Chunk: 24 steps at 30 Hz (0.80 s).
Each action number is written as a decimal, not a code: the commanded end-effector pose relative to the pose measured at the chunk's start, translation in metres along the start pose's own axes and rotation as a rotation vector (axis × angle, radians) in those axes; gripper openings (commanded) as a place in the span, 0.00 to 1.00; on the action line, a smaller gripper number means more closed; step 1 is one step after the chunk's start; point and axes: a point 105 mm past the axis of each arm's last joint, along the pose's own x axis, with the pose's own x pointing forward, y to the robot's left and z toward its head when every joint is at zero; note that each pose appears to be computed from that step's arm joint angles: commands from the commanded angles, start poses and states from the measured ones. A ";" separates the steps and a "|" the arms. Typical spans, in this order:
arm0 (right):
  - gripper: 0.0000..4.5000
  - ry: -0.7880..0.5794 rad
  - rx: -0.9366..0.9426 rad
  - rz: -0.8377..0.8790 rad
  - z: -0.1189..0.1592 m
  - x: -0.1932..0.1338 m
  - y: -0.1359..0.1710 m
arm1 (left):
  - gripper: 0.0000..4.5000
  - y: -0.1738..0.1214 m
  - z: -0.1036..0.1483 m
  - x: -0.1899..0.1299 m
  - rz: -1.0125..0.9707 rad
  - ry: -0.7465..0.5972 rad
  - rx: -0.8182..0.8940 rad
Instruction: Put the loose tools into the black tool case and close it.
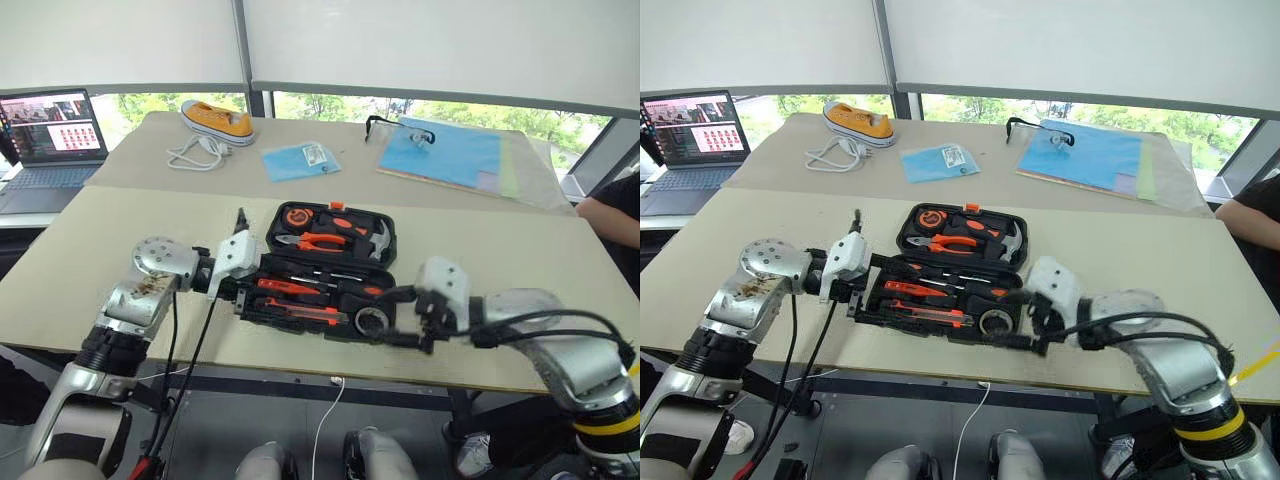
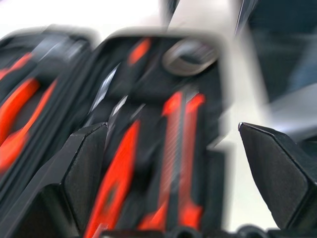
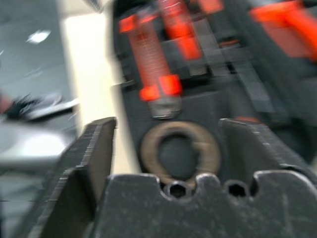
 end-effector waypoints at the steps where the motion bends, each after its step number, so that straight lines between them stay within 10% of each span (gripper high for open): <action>1: 0.54 0.017 -0.015 -0.195 -0.011 -0.021 -0.036 | 0.86 0.026 -0.018 -0.034 0.202 0.047 -0.029; 8: 0.01 0.077 -0.030 -0.312 -0.045 -0.021 -0.066 | 0.25 0.039 -0.054 -0.046 0.321 0.115 -0.093; 11: 0.00 0.098 -0.077 -0.274 -0.049 -0.009 -0.067 | 0.02 0.037 -0.057 -0.027 0.283 0.118 -0.078; 24: 0.00 0.023 -0.224 0.067 -0.029 0.006 -0.007 | 0.02 -0.013 -0.036 0.015 -0.064 0.039 -0.073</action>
